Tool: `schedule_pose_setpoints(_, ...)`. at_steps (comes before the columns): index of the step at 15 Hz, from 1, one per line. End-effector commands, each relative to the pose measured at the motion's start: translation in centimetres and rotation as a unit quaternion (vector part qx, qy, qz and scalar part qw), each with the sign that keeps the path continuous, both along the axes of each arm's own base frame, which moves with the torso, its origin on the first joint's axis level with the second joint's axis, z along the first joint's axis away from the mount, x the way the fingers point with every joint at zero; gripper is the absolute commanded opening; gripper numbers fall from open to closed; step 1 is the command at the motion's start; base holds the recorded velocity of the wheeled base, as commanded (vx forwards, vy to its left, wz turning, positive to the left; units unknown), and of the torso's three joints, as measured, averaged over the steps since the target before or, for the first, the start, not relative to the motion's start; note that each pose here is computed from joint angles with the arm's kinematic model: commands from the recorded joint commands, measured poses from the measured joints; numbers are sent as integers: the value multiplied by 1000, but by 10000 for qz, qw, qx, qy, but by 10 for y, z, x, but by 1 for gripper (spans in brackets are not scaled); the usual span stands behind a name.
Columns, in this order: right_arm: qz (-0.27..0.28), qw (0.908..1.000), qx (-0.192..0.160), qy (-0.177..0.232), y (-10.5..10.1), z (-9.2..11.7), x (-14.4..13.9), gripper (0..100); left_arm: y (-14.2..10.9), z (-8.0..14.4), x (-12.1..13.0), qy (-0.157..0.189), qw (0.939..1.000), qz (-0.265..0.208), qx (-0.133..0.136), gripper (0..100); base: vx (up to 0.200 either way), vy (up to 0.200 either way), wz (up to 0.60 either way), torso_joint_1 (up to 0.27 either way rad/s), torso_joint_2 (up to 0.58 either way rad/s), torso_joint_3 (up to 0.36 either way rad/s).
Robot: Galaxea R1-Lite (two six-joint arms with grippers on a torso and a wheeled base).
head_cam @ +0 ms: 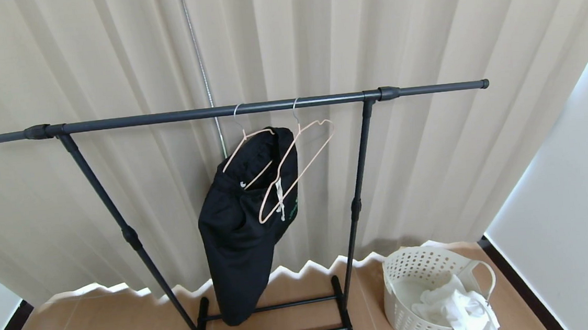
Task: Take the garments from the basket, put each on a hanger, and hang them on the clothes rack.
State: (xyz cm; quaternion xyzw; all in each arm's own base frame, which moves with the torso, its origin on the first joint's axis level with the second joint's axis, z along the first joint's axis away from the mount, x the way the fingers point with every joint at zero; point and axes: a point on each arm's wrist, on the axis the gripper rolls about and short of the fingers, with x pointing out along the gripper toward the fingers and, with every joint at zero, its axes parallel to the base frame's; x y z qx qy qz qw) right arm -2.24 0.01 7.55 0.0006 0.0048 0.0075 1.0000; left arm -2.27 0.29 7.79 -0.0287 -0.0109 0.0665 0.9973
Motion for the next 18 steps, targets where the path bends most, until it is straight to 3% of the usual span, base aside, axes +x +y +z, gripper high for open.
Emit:
schedule_pose_setpoints(1,16,10000,2,-17,0,0,0,100,0,0,0,-4,10000,-16,-17,100,0,0,0,0,0,0)
schedule_pose_setpoints(7,24,10000,-6,-17,0,0,0,100,0,0,0,-6,10000,-40,-32,100,0,0,0,-13,22,14)
schedule_pose_setpoints(18,17,10000,-6,-25,0,1,0,100,0,0,0,3,10000,-47,-24,100,0,0,0,-143,334,187)
